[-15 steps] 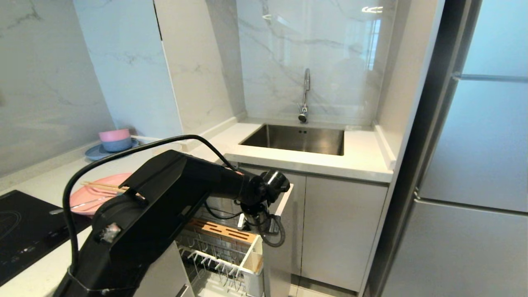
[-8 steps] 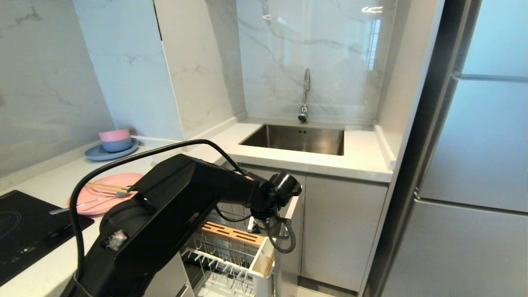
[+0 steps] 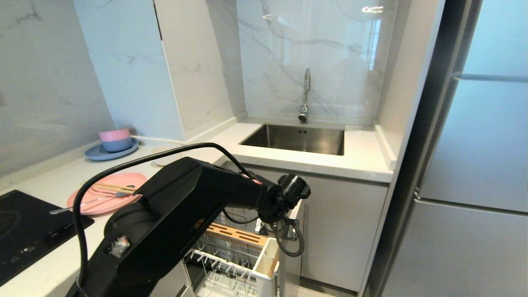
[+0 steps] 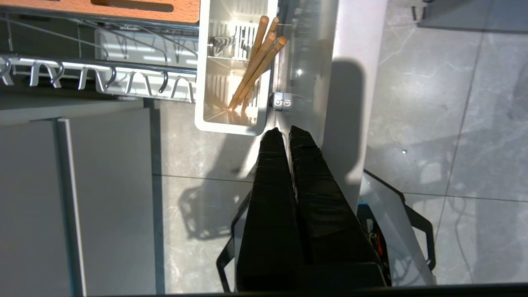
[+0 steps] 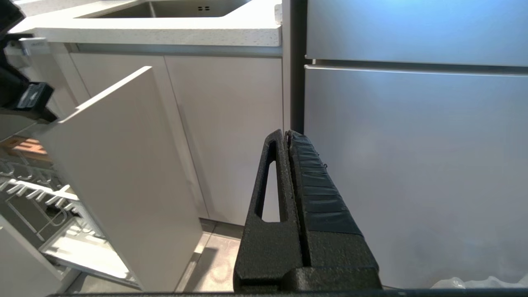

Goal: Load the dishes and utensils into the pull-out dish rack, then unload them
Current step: Open the cupboard, then pick up the bowl and place it in the cupboard

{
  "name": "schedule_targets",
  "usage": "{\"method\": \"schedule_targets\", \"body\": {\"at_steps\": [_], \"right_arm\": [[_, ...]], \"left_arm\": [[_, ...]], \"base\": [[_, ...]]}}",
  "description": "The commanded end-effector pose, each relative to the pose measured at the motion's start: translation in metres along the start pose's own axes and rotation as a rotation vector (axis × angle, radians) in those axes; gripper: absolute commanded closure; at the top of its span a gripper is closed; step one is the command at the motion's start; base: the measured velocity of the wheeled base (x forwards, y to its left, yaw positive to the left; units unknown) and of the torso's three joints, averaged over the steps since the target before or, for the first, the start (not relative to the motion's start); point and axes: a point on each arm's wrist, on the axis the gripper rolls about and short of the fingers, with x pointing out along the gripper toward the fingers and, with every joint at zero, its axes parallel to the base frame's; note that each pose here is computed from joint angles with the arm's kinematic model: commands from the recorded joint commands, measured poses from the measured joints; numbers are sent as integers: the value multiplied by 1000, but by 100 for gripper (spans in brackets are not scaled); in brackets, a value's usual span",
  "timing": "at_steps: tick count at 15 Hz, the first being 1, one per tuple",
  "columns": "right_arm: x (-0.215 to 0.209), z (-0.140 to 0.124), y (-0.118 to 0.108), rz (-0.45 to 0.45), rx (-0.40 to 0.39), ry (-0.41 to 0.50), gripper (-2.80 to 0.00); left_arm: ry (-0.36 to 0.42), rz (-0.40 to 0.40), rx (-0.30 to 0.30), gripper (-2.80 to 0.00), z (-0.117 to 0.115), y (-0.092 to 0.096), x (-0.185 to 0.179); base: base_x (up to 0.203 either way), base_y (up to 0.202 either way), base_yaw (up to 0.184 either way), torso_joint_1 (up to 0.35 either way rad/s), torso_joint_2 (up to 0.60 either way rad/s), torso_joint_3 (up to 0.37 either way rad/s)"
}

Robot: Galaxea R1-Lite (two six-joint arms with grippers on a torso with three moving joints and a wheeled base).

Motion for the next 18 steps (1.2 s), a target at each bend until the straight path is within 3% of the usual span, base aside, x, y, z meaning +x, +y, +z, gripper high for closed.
{"method": "schedule_targets", "body": {"at_steps": [1,7,12,18], "right_arm": [[0,0,0,0,0,2,0],[0,0,0,-1,0,2,0],[0,0,0,1,1,2,0],[0,0,0,-1,0,2,0]], "left_arm": [[-2,-5,6,0,-1,-4,-2],[-13,2,-14,0,0,-4,-8],[-98,123,-37,0,4,4,-31],[-224,222,-66,0,11,18,-88]], "base": [[0,0,0,0,0,0],[0,0,0,0,0,0],[0,0,0,0,0,0],[0,0,0,0,0,0]]}}
